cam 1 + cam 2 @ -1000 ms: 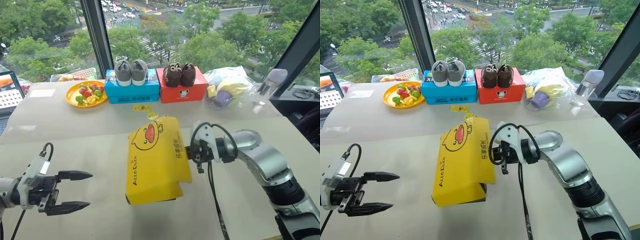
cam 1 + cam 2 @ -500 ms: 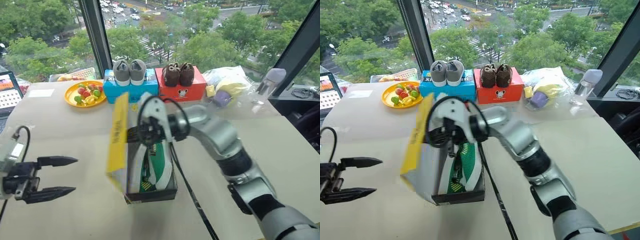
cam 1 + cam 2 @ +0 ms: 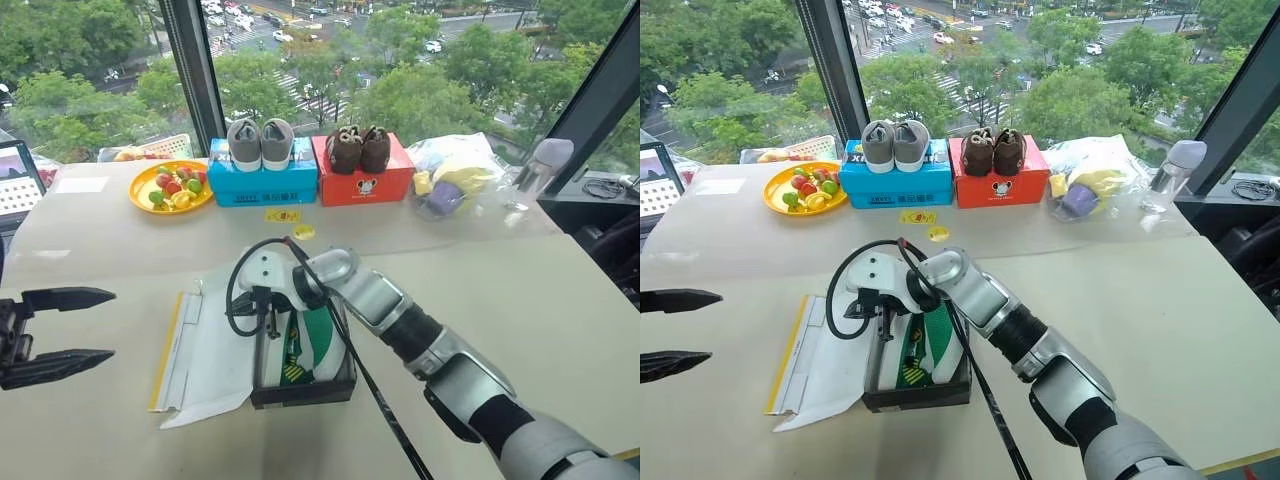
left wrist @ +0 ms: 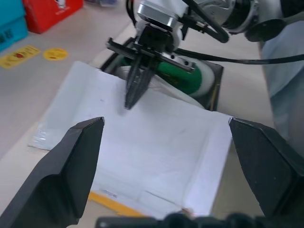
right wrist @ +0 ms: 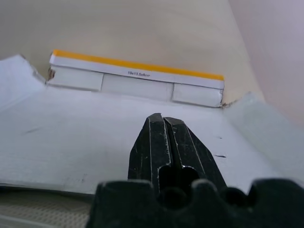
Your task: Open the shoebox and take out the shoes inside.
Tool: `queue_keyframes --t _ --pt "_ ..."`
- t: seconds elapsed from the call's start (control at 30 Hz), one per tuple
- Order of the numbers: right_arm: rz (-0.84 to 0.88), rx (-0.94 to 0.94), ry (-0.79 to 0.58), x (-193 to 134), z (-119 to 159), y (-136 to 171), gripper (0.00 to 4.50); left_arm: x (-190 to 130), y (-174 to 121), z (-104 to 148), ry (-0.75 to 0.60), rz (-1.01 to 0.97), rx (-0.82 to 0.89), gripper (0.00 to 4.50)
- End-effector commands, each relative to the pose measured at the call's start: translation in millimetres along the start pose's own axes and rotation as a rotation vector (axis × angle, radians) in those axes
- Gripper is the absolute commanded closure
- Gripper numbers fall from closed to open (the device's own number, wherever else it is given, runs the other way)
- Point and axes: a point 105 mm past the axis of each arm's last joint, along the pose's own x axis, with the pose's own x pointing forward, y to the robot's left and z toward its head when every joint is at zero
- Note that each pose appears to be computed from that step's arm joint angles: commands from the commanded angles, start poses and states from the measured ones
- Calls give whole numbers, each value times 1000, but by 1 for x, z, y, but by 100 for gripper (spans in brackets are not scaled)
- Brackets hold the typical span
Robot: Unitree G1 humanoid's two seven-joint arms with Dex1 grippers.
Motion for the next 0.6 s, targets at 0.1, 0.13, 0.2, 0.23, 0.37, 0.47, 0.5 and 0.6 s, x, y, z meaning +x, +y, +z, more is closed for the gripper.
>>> queue_keyframes --t 0.1,0.13,0.2,0.23,0.37,0.47,0.5,0.6 --pt "-104 72 -182 -48 47 -12 444 37 -21 -21 23 -150 -11 0" --pt "-125 87 -205 -59 54 -13 444 40 -21 -23 15 -157 -13 0" --pt "-154 105 -220 -81 63 -11 444 44 -20 -24 6 -154 -13 0" --pt "-169 115 -217 -90 65 -10 444 45 -18 -24 3 -151 -10 0" --pt "-301 188 -87 -117 47 -9 444 49 -11 -22 -5 -138 3 0" --pt "-350 230 33 -123 28 -2 371 51 -10 -23 2 -145 2 0" --pt "-351 248 68 -124 24 3 338 52 -9 -25 13 -149 3 0" --pt "-343 276 128 -122 22 16 238 52 -8 -27 23 -157 4 0"
